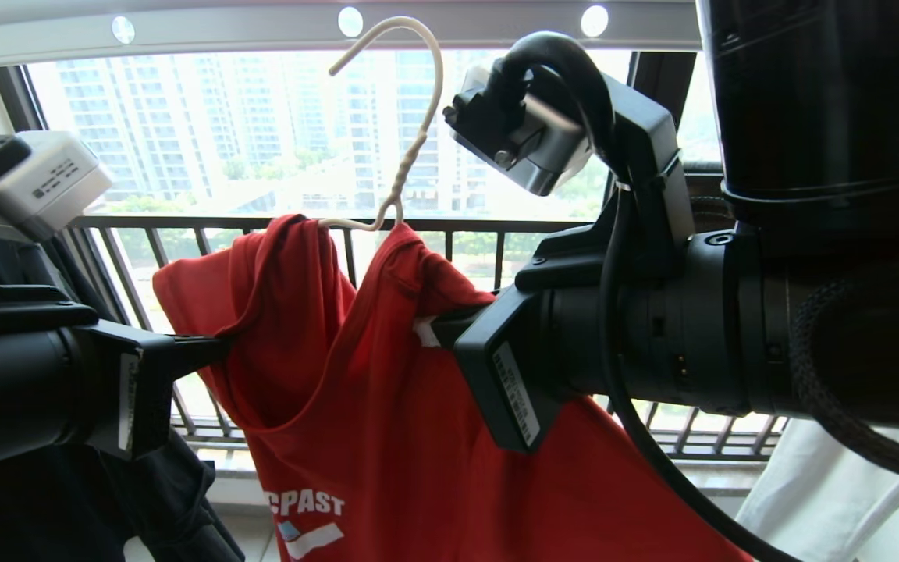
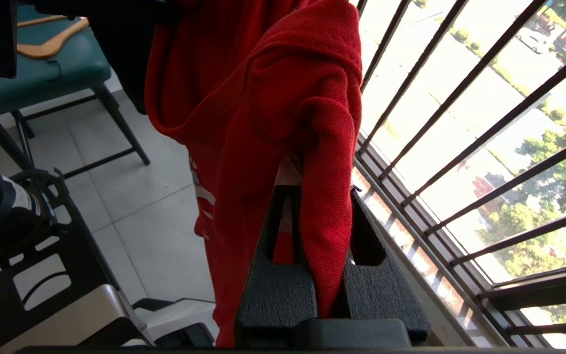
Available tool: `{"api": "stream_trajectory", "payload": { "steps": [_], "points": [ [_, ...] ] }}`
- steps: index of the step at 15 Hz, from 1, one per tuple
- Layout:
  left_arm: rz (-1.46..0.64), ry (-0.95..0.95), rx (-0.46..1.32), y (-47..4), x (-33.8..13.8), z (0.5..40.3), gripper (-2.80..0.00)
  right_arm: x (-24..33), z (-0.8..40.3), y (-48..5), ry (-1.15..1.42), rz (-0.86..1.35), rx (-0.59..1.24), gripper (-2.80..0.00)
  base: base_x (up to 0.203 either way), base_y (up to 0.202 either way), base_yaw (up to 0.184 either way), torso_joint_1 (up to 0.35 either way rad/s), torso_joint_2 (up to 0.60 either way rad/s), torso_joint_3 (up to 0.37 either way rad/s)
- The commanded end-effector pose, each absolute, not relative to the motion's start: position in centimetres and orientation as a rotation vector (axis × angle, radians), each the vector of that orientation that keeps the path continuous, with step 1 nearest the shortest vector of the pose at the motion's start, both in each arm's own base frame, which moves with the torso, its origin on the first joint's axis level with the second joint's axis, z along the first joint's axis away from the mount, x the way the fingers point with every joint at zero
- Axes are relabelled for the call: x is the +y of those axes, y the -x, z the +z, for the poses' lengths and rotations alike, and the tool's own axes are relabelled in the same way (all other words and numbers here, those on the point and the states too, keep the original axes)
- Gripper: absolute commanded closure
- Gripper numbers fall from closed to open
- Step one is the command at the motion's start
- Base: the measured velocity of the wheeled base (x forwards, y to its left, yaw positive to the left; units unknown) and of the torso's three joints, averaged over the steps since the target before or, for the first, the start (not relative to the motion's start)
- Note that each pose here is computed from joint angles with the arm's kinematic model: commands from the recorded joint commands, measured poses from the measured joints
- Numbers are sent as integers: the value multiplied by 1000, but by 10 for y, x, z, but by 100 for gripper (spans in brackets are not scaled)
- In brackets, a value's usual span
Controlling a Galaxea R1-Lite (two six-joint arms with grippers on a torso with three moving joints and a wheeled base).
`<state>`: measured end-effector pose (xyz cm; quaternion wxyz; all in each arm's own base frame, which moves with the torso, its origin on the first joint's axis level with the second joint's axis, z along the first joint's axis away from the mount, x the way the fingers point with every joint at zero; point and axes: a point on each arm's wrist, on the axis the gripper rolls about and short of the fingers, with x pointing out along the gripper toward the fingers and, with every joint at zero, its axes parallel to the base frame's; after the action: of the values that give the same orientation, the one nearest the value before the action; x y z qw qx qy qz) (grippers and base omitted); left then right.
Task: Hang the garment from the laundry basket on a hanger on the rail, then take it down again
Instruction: Hang the clothes on the clothes rack
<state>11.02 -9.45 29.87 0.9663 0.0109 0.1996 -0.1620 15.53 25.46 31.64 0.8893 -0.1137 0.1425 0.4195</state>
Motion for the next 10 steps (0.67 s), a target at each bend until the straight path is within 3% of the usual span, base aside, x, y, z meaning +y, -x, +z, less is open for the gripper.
{"api": "stream_trajectory", "payload": {
  "steps": [1, 6, 10],
  "points": [
    [-328, -8, 388, -109, -93, 304, 0, 257, 314, -156, 242, 871, 303, 0, 0, 0, 0, 0, 0, 0],
    [-342, 48, 358, -106, -92, 311, 0, 269, 302, -157, 265, 891, 336, 0, 0, 0, 0, 0, 0, 0],
    [-363, 171, 219, -109, -95, 322, 0, 286, 289, -154, 269, 916, 375, 0, 0, 0, 0, 0, 0, 0]
  ]
}}
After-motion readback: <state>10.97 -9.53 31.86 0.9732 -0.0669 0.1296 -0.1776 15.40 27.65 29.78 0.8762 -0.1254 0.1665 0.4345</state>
